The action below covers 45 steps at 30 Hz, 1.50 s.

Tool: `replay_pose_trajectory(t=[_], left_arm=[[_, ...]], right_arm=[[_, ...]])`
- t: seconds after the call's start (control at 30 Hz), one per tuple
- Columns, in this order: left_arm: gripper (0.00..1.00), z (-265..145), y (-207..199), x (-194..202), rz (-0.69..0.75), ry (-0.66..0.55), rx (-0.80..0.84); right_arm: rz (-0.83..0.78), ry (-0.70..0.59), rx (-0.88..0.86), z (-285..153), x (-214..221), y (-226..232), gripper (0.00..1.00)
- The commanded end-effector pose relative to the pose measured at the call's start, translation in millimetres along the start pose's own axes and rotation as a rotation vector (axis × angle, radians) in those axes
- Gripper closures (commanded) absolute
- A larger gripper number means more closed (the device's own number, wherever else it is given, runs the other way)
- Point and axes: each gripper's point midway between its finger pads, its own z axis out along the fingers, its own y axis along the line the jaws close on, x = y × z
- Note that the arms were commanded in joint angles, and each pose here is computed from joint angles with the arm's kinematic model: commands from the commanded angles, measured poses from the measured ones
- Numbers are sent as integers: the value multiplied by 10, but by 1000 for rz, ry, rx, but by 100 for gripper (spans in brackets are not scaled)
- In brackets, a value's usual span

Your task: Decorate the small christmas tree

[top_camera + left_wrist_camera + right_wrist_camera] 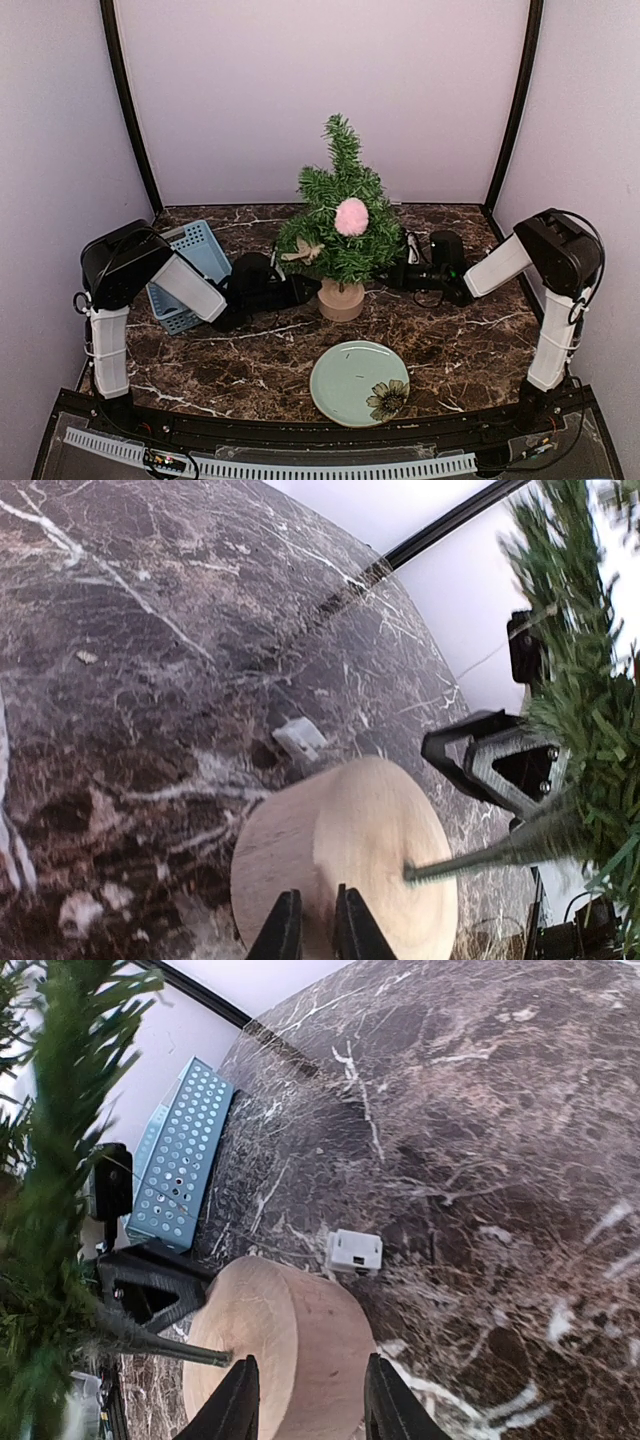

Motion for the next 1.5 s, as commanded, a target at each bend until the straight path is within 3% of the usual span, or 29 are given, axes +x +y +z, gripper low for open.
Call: replay_pose_trajectory(t=[0.0,0.43,0.97,1.17,1.47], left_arm=[[88,111,11,-28,12,30,25],[89,414,104,-269,87,66,41],[80,-52,126,-605,76,-14,-12],[74,-272,82,-448,6,-19,6],[67,-208,-138,-41,0,36,38]], right_arm=[[-15,-64,-22,-150,-153,41,63],[12,-73,-49,-215,-116,56,62],[30,-137,-58,-374,-193,60,61],[60,-194,-57,-536,-268,10,61],[80,-226,-19,-603,-333,-125,61]])
